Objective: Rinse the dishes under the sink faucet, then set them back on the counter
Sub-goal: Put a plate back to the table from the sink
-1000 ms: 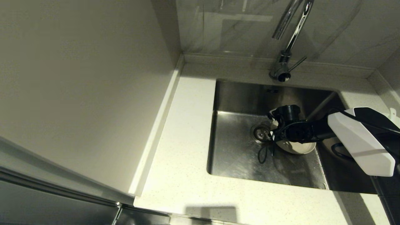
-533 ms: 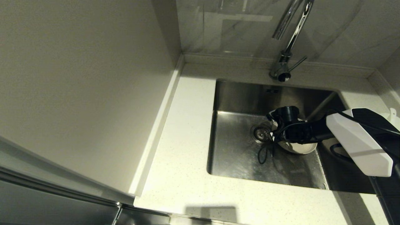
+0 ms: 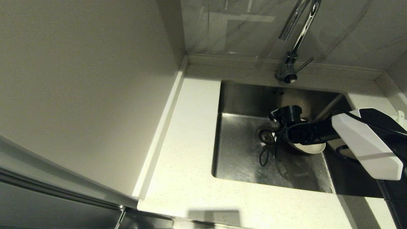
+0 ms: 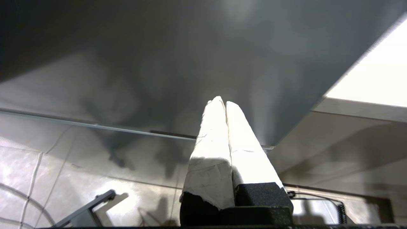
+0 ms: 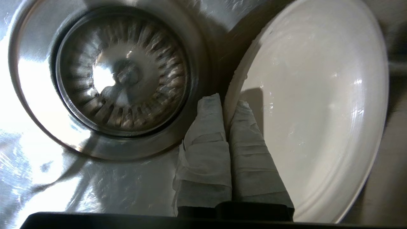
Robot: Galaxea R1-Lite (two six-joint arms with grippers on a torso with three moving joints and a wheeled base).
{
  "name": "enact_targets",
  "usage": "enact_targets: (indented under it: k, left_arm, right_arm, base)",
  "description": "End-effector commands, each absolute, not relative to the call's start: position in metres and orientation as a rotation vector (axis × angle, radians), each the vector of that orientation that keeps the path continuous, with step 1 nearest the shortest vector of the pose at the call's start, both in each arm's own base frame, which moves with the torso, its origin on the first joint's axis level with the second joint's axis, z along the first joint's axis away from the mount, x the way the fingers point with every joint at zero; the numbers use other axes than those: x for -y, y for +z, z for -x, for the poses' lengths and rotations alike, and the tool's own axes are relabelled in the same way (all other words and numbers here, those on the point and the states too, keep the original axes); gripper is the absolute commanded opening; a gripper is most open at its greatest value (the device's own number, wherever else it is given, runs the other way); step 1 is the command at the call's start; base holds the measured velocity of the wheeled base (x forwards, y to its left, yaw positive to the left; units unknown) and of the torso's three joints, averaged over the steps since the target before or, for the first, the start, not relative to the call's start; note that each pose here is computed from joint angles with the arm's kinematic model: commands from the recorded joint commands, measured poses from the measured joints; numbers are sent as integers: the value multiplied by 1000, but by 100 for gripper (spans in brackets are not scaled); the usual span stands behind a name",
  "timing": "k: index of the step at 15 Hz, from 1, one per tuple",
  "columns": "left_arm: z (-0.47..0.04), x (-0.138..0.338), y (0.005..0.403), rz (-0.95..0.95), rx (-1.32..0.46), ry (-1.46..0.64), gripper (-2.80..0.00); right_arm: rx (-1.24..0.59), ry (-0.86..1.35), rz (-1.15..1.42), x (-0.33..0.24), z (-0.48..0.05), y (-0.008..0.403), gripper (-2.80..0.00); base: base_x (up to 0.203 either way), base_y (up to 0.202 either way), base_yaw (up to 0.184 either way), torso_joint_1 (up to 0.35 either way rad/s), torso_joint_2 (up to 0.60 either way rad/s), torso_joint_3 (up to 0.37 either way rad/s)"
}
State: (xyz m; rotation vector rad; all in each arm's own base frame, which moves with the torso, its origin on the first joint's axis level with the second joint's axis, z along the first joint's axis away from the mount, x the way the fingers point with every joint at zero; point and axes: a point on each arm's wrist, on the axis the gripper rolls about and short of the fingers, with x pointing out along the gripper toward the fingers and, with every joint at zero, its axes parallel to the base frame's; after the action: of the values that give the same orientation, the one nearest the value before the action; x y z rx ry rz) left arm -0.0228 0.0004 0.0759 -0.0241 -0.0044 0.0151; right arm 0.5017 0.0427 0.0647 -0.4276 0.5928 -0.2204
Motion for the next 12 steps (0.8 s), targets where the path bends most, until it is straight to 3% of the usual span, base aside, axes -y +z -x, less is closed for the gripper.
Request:
enact_targets:
  k: [1,12]
  left_arm:
    - [23,0,76,25,8,17,-280]
    - [23,0,76,25,8,17,-280]
  right_arm:
    - [-535,-252,422,-42,-497,88,-280]
    - [-454,-254,410,-32,-396,173,-280]
  base:
    - [0,0,0,0,0,0]
    - [0,0,0,0,0,0]
